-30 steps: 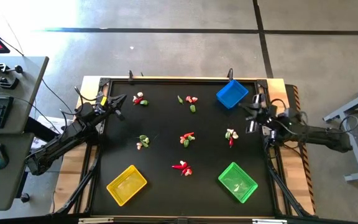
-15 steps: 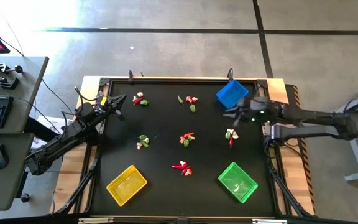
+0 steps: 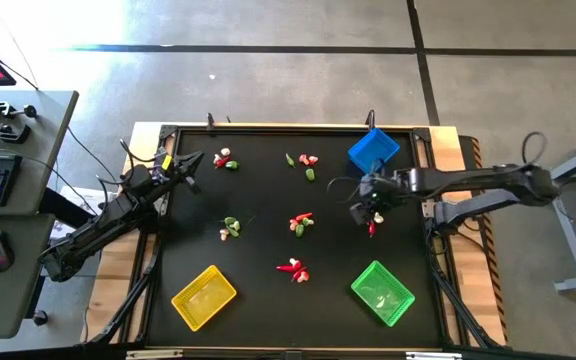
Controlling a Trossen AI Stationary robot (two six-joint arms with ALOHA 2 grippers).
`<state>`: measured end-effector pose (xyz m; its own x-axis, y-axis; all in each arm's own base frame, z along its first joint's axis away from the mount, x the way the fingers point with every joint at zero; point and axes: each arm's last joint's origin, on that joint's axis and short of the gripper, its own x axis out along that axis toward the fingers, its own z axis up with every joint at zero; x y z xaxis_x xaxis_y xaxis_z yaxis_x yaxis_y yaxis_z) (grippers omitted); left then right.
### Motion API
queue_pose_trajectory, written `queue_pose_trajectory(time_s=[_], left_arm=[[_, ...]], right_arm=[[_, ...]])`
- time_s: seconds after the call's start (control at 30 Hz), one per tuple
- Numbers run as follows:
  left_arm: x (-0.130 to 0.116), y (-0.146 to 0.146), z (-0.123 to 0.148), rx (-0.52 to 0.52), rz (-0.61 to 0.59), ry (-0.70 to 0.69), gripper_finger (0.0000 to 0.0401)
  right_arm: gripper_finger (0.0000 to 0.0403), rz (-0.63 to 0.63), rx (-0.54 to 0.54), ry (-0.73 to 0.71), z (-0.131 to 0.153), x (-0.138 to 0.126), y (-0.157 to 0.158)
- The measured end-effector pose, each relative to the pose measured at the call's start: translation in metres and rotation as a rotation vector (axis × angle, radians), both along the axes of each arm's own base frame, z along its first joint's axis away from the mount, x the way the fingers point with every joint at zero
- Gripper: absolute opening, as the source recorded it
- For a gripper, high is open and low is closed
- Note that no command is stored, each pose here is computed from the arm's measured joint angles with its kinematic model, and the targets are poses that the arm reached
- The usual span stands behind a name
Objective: Sort produce into baskets
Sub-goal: Put the green chili pepper into the yellow bin
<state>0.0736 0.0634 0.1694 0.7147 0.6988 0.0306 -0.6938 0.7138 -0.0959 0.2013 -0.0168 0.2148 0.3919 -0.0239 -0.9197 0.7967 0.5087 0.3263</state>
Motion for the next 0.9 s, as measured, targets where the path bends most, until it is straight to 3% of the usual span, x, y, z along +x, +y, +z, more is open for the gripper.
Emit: queue_pose_trajectory(time_s=[0.3,0.67,0.9], left_arm=[[0.000,0.000,0.000,0.000,0.000,0.000,0.0000],[0.000,0.000,0.000,0.000,0.000,0.000,0.0000],[0.000,0.000,0.000,0.000,0.000,0.000,0.0000]], right_arm=[[0.0212,-0.174,0.044,0.313,-0.032,0.015,0.003],[0.0192,-0.218,0.044,0.414,-0.054,0.033,0.003],[0.0158,-0.224,0.003,0.446,-0.063,0.036,0.001]])
